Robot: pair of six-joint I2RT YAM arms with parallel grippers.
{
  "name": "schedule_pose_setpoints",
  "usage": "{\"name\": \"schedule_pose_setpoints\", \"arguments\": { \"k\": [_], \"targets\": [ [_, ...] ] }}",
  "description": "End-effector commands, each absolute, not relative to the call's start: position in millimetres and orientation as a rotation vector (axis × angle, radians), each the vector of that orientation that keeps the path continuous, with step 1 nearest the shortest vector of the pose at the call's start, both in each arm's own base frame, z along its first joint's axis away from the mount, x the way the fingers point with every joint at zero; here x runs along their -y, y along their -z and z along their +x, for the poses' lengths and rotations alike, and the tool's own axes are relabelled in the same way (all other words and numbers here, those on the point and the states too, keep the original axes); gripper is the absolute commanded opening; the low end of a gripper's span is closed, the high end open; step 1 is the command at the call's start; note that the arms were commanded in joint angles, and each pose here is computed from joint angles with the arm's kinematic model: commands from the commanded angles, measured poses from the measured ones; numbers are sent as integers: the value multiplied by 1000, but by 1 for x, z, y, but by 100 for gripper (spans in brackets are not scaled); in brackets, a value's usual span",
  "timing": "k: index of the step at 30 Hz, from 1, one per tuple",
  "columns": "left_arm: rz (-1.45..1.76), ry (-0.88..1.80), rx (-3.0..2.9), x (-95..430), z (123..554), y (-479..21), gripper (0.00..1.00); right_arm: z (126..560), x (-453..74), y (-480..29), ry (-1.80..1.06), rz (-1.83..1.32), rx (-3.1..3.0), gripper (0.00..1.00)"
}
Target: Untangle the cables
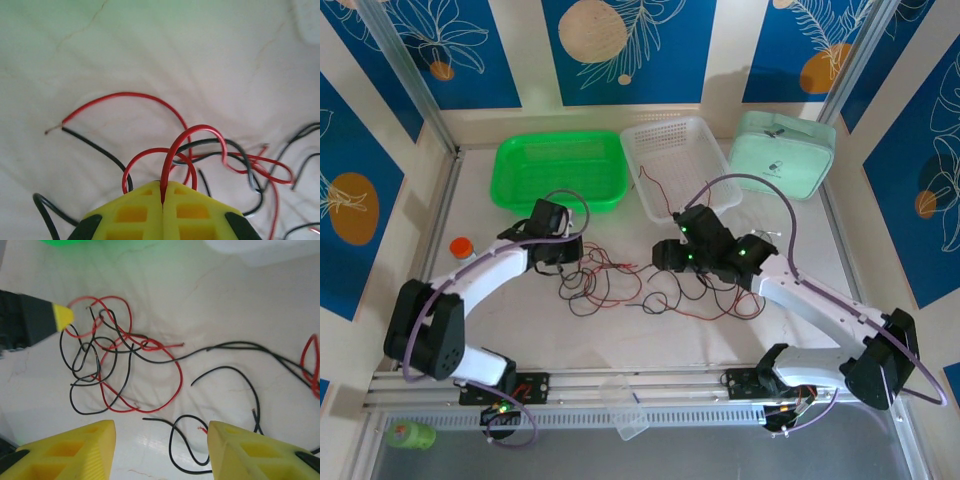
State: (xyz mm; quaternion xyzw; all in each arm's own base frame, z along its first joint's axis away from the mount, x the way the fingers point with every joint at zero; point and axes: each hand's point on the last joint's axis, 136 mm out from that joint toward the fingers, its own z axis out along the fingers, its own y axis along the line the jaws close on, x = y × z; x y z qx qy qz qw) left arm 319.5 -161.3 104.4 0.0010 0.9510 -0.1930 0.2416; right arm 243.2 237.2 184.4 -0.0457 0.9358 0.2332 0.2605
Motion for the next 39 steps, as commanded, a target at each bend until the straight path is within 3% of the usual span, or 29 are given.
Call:
{"name": "schedule_pose_setpoints", "arguments": {
  "k": [1, 10, 17, 23, 33, 39],
  "targets": [
    [17, 589, -2523, 162, 315, -140, 0, 250, -248, -174, -654, -38, -2528, 51],
    [81, 650, -2502, 163, 288, -194, 0, 257, -297, -147, -765, -65, -2609, 52],
    [102, 642, -2518, 162, 278, -198, 0, 278, -365, -149, -759, -583, -2430, 49],
    [102, 630, -2506, 159, 277, -205, 0, 293, -392, -134, -796, -774, -2402, 38],
    [91, 612, -2481, 154, 273, -216, 0, 295, -401, -121, -836, -769, -2410, 24],
    [101, 660, -2442, 156, 266, -234, 0, 304, -392, -105, -759, -684, -2461, 0]
  ]
}}
